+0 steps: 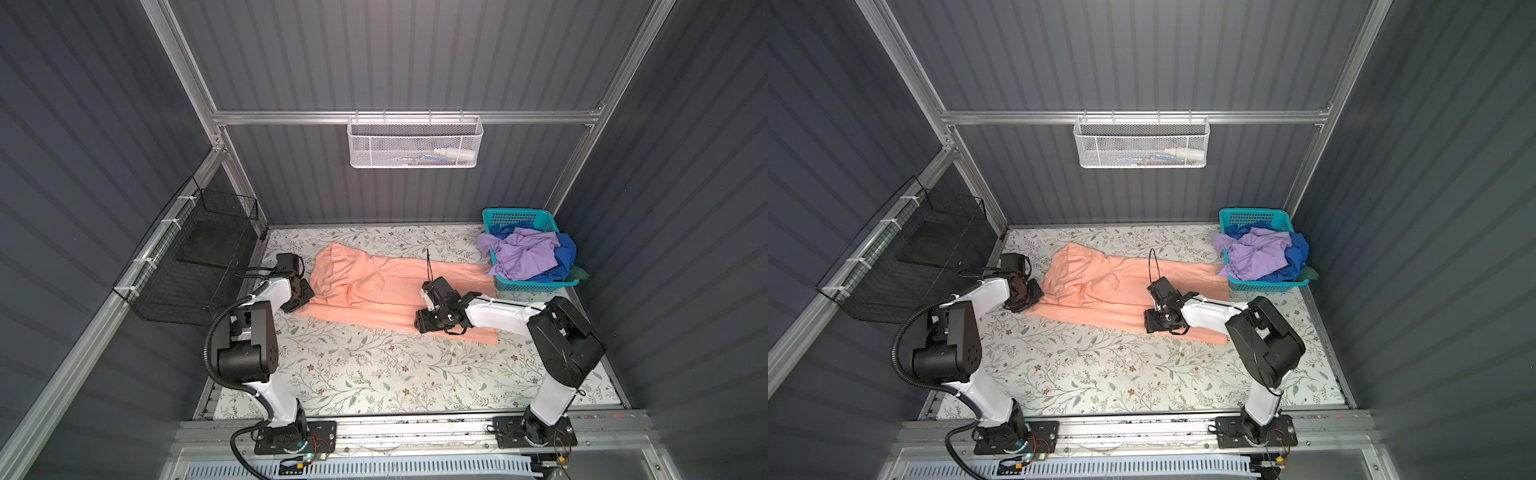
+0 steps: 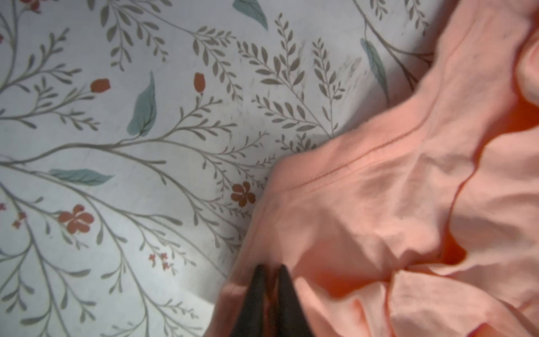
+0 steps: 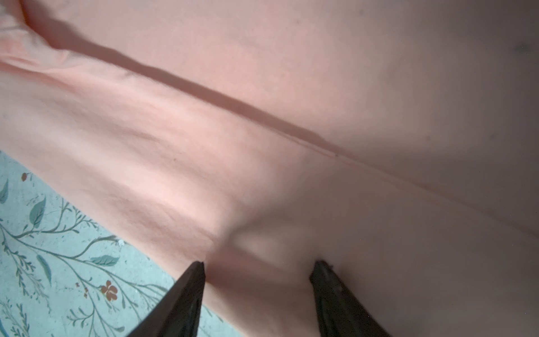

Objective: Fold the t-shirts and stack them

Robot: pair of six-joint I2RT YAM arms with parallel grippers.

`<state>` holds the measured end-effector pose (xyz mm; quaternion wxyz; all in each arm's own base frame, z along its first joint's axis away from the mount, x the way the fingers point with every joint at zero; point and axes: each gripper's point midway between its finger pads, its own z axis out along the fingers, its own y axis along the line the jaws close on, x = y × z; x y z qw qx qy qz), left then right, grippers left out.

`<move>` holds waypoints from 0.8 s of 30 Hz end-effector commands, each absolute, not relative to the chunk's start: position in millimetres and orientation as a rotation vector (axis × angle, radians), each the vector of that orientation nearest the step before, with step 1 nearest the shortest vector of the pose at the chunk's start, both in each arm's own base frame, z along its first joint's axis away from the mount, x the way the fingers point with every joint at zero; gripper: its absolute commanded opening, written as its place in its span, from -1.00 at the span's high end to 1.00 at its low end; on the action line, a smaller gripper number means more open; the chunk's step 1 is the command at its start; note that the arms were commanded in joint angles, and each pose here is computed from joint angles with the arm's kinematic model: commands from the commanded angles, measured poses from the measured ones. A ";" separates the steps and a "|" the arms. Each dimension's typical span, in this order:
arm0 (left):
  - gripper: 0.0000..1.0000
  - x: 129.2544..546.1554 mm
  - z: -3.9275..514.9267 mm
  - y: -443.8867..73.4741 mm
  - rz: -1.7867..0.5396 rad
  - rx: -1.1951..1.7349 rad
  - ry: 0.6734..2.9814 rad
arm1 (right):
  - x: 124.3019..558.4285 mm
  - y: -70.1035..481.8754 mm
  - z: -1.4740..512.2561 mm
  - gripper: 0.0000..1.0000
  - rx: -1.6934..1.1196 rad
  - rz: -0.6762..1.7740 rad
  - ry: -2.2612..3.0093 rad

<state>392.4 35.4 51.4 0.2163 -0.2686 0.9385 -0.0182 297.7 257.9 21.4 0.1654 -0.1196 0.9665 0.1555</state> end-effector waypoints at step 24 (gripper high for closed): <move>-0.99 359.3 118.7 -1.2 -0.155 -0.638 2.462 | 297.8 396.9 74.1 -0.36 -0.887 0.454 2.522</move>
